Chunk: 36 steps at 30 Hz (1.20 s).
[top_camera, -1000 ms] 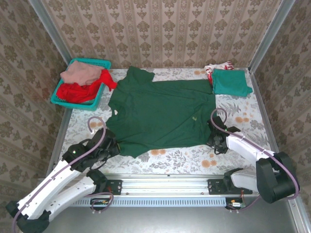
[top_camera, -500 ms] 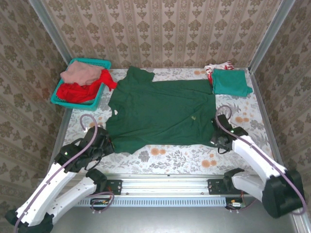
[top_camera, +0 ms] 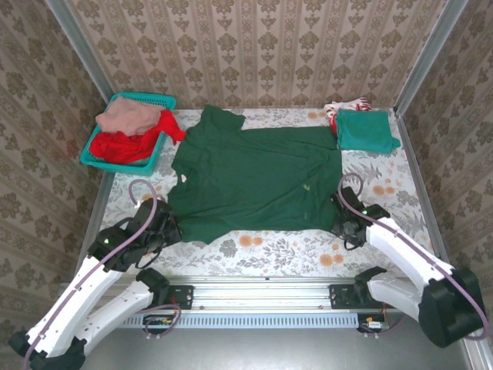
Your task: Fold and stack the t-shirts
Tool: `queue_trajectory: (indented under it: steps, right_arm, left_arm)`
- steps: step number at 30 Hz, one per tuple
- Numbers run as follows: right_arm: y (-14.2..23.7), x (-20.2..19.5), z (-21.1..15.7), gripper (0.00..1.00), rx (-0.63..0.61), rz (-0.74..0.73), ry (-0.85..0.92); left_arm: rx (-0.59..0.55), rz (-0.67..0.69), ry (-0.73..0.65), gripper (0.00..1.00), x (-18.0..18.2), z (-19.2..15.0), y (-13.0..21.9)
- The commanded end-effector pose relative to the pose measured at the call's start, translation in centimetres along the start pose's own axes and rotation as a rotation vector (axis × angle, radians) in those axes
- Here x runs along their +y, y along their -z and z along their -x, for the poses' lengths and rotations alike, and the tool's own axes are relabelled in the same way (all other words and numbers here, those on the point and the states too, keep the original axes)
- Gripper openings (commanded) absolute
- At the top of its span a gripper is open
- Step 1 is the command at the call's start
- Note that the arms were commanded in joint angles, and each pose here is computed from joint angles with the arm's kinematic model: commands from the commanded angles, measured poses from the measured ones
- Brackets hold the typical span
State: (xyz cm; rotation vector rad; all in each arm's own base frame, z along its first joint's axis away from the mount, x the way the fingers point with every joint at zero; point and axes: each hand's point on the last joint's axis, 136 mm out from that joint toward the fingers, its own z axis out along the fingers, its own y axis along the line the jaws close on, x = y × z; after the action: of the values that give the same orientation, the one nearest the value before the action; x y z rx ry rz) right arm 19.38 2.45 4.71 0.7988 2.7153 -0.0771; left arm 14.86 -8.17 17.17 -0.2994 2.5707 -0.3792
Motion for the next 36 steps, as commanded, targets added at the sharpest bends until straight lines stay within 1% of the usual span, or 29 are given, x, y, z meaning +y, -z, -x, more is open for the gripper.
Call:
queue_trajectory:
  steps: [1,6,12,16,19,20,21,25,28,32,36]
  right_arm:
    - [-1.4,0.3,1.1,0.47,-0.030,-0.035,-0.044]
    - [-3.6,0.6,1.7,0.46,-0.036,-0.015,-0.120]
    - [-3.6,0.2,1.8,0.46,-0.046,-0.027,-0.133]
    - [-3.8,0.1,2.0,0.49,-0.038,-0.060,-0.120]
    - [-3.8,0.2,2.3,0.48,-0.059,-0.066,-0.123]
    - [-3.8,0.2,2.3,0.46,-0.065,-0.066,-0.127]
    - [-3.8,0.2,2.4,0.42,-0.071,-0.067,-0.130]
    - [-3.8,-0.1,2.3,0.15,-0.078,-0.068,-0.135]
    - [-3.3,0.1,2.6,0.00,-0.094,-0.049,-0.131]
    - [-0.8,-1.0,3.2,0.00,-0.128,-0.071,-0.102]
    - [3.2,-1.3,3.4,0.00,-0.154,0.001,-0.094]
  left_arm:
    - [-0.004,0.003,-0.027,0.00,0.1,0.1,-0.2]
    - [-0.003,0.006,-0.033,0.00,0.2,0.2,-0.3]
    - [-0.001,0.008,-0.034,0.00,0.3,0.3,-0.5]
    - [0.002,-0.002,-0.032,0.00,0.2,0.4,-0.6]
    - [0.003,-0.007,-0.032,0.00,0.1,0.4,-0.7]
    - [0.005,-0.006,-0.032,0.00,0.1,0.4,-0.8]
    - [0.004,-0.009,-0.030,0.00,0.1,0.5,-0.7]
    - [0.004,-0.014,-0.031,0.00,0.1,0.6,-0.7]
    - [0.001,-0.009,-0.033,0.00,0.2,0.7,-0.4]
    - [-0.010,0.001,-0.030,0.00,0.6,0.8,0.3]
    - [-0.013,0.004,-0.032,0.00,0.8,0.8,0.7]
